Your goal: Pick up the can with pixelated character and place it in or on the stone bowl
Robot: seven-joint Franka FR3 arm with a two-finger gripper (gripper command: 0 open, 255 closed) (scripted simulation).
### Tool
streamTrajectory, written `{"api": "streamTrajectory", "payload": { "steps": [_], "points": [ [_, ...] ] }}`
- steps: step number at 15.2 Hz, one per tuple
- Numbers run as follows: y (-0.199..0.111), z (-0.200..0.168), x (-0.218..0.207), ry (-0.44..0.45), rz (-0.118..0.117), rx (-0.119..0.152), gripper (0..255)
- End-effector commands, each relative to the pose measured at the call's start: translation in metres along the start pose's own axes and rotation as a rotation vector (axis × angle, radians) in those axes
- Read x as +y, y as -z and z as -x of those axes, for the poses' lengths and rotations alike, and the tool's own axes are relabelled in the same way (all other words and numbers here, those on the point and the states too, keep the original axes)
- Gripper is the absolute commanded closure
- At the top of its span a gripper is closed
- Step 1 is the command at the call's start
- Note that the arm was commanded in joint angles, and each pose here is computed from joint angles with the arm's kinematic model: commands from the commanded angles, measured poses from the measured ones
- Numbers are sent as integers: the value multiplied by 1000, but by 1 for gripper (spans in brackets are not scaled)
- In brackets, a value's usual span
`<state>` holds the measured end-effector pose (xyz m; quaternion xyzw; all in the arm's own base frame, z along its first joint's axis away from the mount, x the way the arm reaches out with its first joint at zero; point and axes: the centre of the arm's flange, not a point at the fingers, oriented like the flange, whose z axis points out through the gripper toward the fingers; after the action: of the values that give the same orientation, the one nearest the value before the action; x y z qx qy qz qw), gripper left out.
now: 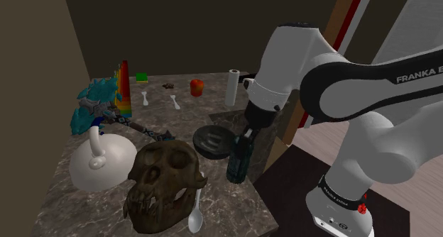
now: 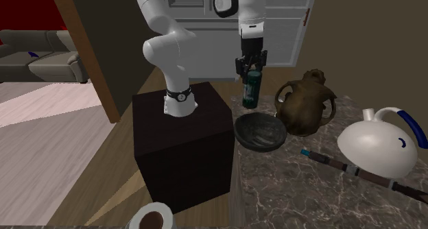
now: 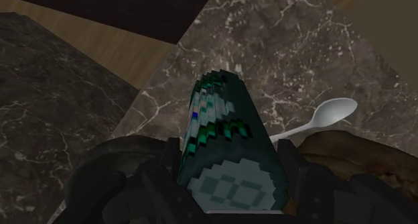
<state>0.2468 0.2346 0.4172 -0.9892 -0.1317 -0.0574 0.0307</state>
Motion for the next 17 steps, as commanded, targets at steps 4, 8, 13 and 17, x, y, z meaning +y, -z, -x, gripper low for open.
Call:
{"api": "streamTrajectory", "payload": {
  "steps": [4, 8, 13, 17],
  "points": [
    [27, -3, -2, 0, 0, 0, 255],
    [48, -5, -3, 0, 0, 0, 255],
    [74, -9, -4, 0, 0, 0, 255],
    [95, -11, -5, 0, 0, 0, 255]
  ]
}}
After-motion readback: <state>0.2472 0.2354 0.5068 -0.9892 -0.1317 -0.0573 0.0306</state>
